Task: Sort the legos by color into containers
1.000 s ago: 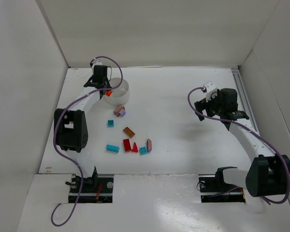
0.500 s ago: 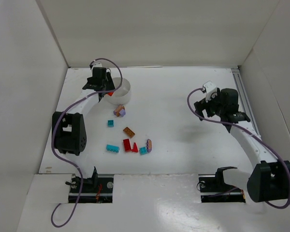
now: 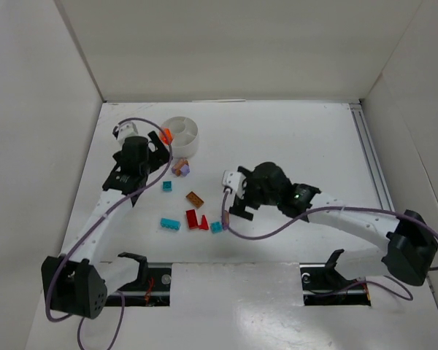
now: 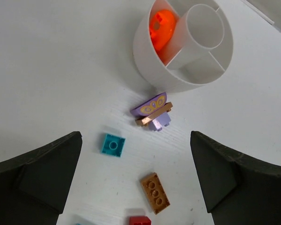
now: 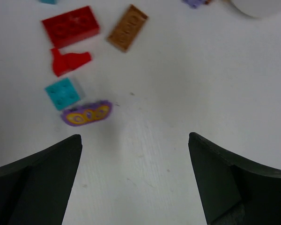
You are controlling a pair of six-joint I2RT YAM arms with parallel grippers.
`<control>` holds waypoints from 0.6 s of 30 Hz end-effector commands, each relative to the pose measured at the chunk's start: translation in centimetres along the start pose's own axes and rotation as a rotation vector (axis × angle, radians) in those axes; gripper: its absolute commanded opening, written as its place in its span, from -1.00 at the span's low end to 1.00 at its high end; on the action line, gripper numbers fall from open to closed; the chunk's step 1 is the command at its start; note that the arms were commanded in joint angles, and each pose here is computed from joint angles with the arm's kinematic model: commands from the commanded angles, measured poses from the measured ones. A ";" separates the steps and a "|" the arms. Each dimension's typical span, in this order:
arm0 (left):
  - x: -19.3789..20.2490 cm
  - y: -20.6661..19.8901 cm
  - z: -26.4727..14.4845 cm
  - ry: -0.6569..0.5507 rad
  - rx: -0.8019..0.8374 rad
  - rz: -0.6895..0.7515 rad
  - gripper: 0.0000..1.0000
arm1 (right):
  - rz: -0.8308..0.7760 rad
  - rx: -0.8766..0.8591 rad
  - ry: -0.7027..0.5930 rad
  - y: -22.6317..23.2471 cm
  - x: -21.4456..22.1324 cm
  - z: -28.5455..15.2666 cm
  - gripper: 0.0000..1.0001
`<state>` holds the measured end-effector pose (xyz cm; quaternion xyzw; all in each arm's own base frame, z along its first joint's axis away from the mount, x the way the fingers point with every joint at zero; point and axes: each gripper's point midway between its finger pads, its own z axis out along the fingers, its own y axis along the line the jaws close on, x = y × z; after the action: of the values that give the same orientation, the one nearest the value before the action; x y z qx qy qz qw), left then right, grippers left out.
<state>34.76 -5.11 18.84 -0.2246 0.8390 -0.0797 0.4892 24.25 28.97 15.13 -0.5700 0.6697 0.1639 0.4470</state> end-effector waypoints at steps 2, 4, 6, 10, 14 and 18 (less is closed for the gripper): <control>2.1 2.1 -2.4 -0.013 -0.037 -0.144 1.00 | -0.202 -0.150 -0.094 4.9 -4.3 2.8 1.00; 3.0 1.5 -3.0 0.000 0.014 -0.180 1.00 | -0.250 -0.261 -0.110 8.2 -4.5 3.8 0.97; 4.3 1.0 -3.6 0.023 0.083 -0.196 1.00 | -0.288 -0.330 -0.098 10.3 -4.0 4.8 0.94; 5.9 1.4 -3.7 0.054 0.100 -0.214 1.00 | -0.323 -0.352 -0.030 11.7 -2.6 6.8 0.94; 5.9 1.3 -3.9 0.053 0.101 -0.217 1.00 | -0.320 -0.350 0.059 11.8 -0.3 8.8 0.91; 6.0 1.1 -3.9 0.059 0.107 -0.217 1.00 | -0.312 -0.315 0.095 11.2 0.2 9.7 0.86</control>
<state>28.23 -6.67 14.61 -0.2842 0.8306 -0.1621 0.4506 16.48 37.60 4.24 -0.7469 0.5650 0.1795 0.3011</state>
